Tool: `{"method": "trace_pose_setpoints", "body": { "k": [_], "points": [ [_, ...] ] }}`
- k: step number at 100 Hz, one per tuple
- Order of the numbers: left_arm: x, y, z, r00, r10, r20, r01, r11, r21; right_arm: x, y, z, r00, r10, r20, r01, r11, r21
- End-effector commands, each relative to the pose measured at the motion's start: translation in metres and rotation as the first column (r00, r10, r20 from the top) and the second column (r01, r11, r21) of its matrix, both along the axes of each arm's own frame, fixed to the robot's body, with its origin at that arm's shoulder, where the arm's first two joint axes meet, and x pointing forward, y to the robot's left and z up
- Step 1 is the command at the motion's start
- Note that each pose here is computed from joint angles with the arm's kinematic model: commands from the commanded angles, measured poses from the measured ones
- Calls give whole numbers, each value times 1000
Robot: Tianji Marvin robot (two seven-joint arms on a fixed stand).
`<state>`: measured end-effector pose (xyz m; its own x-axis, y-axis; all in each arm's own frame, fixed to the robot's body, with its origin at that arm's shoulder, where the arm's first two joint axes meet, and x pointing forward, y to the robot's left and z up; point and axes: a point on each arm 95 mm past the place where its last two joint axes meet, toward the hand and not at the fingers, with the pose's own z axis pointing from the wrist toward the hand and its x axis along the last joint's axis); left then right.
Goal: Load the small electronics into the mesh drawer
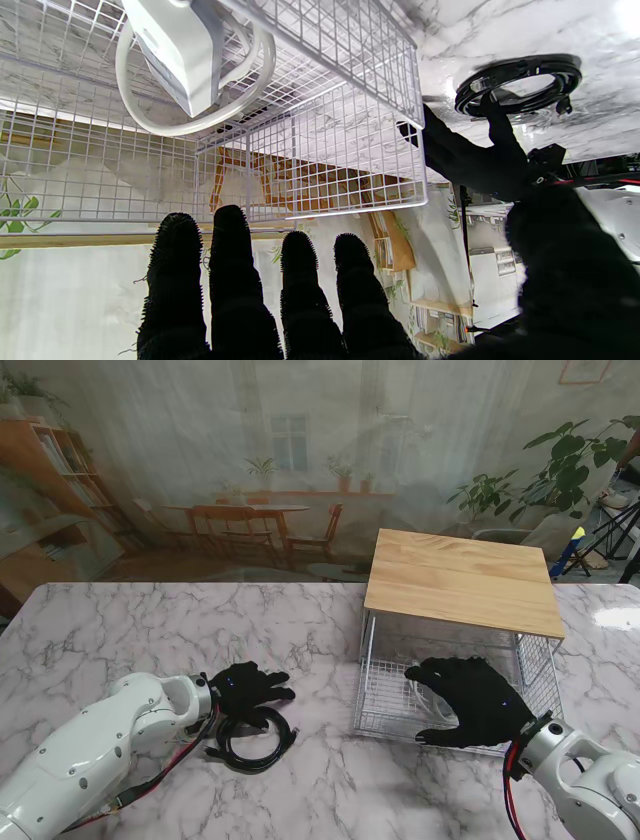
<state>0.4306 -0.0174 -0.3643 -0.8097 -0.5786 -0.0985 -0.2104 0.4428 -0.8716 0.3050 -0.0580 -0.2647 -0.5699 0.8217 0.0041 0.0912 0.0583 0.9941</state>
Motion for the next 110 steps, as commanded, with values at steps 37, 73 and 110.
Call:
{"method": "trace_pose_setpoints", "body": {
  "k": [37,73,110],
  "points": [
    [-1,-2,-13,1000,-26,1,26,998,60,-3,1,-3,1000,-2,-14,2,1000,12],
    [0,-8,-25,998,-58,-7,58,994,93,-3,1,-3,1000,2,-23,-1,999,39],
    [2,-10,-26,996,-80,30,79,997,27,-5,0,-4,1000,-3,-23,4,998,56]
  ]
}}
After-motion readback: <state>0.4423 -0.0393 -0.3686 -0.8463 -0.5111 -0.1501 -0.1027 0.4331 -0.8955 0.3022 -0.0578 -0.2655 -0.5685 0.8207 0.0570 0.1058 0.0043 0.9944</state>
